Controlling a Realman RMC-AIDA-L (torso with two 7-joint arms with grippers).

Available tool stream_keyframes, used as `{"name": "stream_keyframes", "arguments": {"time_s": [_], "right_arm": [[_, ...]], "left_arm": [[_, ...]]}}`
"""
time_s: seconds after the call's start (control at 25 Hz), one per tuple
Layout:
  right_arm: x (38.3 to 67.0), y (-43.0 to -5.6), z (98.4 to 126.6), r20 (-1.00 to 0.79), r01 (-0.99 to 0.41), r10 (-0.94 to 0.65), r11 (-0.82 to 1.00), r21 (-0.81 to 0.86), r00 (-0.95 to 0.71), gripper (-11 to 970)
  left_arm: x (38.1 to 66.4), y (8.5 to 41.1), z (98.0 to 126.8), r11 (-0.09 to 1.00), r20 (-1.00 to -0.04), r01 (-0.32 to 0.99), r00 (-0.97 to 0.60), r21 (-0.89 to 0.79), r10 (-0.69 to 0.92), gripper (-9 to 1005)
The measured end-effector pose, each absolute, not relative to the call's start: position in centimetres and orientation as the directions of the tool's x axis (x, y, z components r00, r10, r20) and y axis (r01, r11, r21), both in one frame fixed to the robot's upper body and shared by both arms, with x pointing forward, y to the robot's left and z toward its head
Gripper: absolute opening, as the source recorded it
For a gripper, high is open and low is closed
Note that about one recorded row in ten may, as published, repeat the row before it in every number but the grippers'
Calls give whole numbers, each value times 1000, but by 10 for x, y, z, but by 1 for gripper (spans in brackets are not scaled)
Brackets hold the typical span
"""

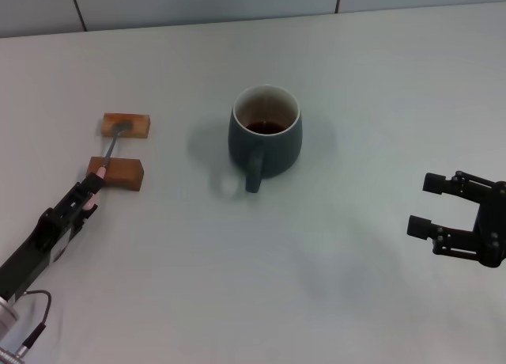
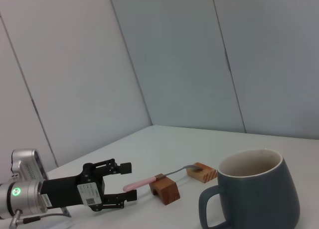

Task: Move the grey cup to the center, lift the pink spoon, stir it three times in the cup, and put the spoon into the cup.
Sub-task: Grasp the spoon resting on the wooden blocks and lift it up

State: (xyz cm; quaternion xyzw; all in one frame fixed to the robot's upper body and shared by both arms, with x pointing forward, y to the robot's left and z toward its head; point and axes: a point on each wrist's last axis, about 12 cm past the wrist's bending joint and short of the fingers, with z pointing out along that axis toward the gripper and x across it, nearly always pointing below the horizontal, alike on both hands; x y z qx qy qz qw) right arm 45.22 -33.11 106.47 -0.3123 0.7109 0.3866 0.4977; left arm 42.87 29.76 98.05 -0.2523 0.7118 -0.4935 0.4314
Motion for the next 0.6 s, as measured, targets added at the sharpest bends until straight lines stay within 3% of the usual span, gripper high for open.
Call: {"name": "stream_keyframes", "arguments": {"time_s": [0.6], "right_arm": [[453, -331, 1065, -949, -830, -61, 505, 237, -309, 825]], "left_arm": [[432, 295, 980, 364, -339, 45, -487, -930, -805, 704]]}}
